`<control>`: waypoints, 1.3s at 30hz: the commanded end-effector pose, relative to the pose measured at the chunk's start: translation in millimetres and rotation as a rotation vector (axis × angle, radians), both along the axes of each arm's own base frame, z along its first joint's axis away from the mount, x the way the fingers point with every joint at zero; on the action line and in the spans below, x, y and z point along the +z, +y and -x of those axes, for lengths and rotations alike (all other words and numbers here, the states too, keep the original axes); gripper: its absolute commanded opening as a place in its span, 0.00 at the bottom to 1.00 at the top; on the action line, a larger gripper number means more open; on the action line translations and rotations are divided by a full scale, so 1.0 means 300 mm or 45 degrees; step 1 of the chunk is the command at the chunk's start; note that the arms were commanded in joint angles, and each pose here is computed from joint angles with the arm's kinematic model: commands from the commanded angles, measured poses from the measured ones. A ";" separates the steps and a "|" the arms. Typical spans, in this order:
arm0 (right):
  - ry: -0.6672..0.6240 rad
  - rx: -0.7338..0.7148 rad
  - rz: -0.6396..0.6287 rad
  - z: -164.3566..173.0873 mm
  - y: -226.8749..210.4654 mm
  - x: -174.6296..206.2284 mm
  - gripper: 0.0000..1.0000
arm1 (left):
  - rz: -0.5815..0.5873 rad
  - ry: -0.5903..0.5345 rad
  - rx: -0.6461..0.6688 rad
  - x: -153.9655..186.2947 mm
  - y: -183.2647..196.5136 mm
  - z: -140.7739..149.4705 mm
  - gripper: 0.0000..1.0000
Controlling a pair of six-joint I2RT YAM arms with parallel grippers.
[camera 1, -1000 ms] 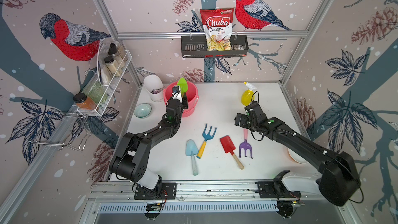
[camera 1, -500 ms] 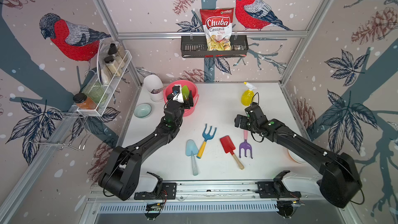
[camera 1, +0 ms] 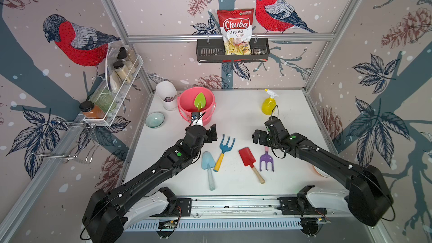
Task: Organize the gardening tools
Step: Pick up the gardening tool from the center of the board.
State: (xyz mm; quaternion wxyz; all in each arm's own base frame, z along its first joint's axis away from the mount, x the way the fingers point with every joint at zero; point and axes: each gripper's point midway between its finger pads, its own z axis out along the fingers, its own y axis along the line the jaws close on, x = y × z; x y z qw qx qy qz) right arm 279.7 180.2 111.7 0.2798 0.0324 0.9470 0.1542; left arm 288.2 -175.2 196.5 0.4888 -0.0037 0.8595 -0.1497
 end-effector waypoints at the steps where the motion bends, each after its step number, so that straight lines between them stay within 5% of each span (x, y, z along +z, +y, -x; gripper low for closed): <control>1: -0.019 0.006 -0.045 0.009 0.012 0.026 1.00 | 0.018 0.332 0.001 -0.183 0.014 0.135 0.95; 11: -0.025 0.002 -0.033 0.011 0.015 0.056 1.00 | -0.058 0.835 -0.102 -0.440 -0.015 0.402 0.89; 17: -0.019 -0.004 -0.022 0.006 0.013 0.050 1.00 | 0.049 1.025 -0.145 -0.484 -0.047 0.513 0.79; 24: -0.026 0.000 -0.005 -0.002 0.011 0.061 1.00 | 0.050 1.162 -0.133 -0.524 -0.033 0.596 0.72; 39: -0.035 -0.012 0.001 -0.021 -0.006 0.060 1.00 | -0.010 1.280 -0.141 -0.605 -0.066 0.616 0.61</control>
